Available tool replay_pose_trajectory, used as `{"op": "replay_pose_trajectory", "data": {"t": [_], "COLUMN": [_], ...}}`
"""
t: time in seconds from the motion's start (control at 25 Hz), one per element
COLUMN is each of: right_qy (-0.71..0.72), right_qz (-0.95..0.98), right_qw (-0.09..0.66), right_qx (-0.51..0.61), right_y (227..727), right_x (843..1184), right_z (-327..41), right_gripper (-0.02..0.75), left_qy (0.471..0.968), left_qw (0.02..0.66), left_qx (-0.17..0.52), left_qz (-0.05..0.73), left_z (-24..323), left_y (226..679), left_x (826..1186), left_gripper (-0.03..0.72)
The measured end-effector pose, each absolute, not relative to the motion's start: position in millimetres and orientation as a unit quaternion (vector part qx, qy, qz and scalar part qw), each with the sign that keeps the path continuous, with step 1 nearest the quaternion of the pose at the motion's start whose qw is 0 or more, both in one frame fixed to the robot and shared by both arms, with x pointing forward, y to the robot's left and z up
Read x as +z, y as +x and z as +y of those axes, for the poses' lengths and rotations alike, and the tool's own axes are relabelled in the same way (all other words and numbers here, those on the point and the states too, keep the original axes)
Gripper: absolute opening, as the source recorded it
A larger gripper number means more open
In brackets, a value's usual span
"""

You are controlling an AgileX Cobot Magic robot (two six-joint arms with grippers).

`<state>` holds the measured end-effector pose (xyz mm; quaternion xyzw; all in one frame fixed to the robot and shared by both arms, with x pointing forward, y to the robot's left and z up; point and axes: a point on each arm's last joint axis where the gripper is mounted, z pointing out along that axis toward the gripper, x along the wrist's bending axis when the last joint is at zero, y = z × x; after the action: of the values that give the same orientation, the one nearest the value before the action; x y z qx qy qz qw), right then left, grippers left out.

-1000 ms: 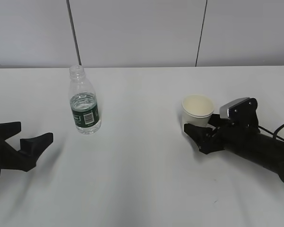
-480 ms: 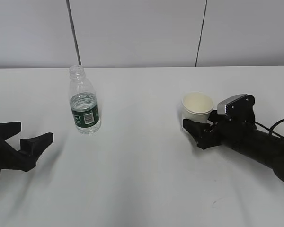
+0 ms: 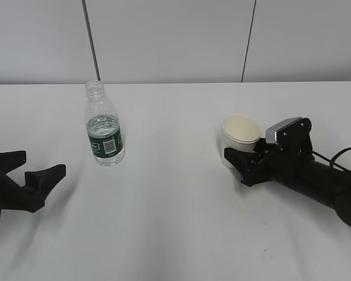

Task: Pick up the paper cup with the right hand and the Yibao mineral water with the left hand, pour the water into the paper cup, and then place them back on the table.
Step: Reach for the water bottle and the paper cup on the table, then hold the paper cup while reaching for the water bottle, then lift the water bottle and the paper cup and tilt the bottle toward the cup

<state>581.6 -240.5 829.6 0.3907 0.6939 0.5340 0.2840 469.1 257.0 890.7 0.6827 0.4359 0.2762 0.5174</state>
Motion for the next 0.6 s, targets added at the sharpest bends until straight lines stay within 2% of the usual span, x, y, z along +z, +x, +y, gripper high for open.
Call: {"op": "replay_pose_trajectory", "data": {"t": [0.6], "right_qy": [0.343], "right_qz": [0.720], "right_qw": [0.240], "right_qx": [0.553], "right_y": [573.8], "right_x": [829.2], "right_z": [-229.9], "right_gripper": [0.522], "left_qy": [0.691], "left_qw": [0.547], "left_qx": [0.288], "left_qz": [0.375], "left_z": [248.0], "left_y": [493.8], "left_x": [903.4], "left_gripper": [0.593]}}
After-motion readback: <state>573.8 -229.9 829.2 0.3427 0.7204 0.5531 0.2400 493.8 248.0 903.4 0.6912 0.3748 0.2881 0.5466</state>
